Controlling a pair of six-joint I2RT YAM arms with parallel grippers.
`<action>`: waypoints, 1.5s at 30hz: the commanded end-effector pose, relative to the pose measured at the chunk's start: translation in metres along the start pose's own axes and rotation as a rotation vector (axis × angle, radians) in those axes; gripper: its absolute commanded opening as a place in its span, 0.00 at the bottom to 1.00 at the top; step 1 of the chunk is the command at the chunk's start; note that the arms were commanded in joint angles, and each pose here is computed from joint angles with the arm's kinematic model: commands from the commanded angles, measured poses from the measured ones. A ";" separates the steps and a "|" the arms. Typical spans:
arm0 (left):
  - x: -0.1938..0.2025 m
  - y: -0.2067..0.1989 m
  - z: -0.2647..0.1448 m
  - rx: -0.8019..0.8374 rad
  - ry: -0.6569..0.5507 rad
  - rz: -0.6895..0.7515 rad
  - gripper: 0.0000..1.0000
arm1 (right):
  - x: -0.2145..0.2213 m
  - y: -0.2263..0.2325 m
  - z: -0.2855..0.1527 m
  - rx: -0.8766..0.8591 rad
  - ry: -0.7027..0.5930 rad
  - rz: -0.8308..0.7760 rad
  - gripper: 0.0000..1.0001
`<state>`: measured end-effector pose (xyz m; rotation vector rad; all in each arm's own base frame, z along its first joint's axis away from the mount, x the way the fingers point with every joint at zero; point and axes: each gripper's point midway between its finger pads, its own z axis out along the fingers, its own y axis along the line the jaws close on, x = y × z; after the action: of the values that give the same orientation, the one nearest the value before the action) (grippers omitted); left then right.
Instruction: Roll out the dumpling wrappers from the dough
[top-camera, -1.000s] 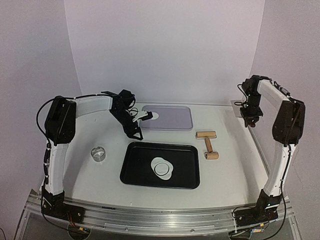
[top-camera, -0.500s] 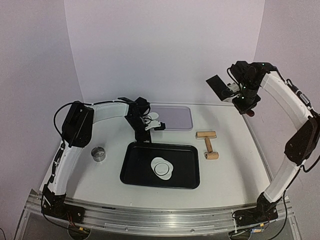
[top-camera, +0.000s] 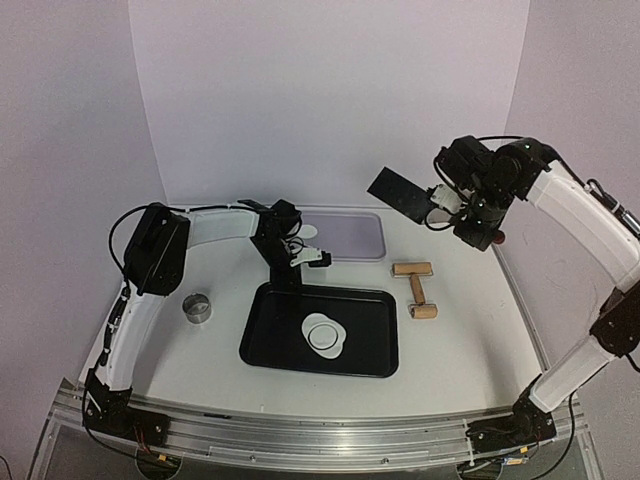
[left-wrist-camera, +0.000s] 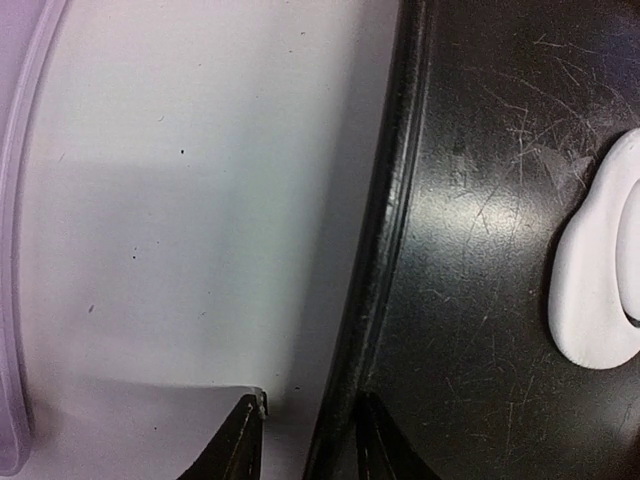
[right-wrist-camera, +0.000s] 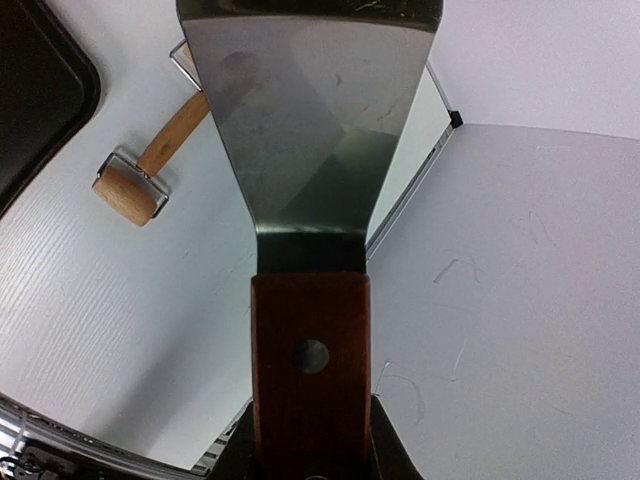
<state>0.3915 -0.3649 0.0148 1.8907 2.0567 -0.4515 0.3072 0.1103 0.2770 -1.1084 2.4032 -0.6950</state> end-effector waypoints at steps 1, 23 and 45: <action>0.030 -0.015 0.020 0.047 0.085 -0.011 0.25 | -0.003 -0.010 -0.021 0.115 -0.075 -0.020 0.00; 0.031 -0.015 0.009 0.013 0.080 0.026 0.00 | -0.027 0.086 -0.035 0.205 -0.151 -0.404 0.00; 0.022 -0.002 0.010 -0.004 0.076 0.084 0.00 | 0.053 0.125 0.015 0.265 0.013 -0.705 0.00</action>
<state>0.3656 -0.3574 0.0163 1.9088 2.0864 -0.5798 0.2023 0.1323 0.1683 -1.9264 1.8421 -1.1966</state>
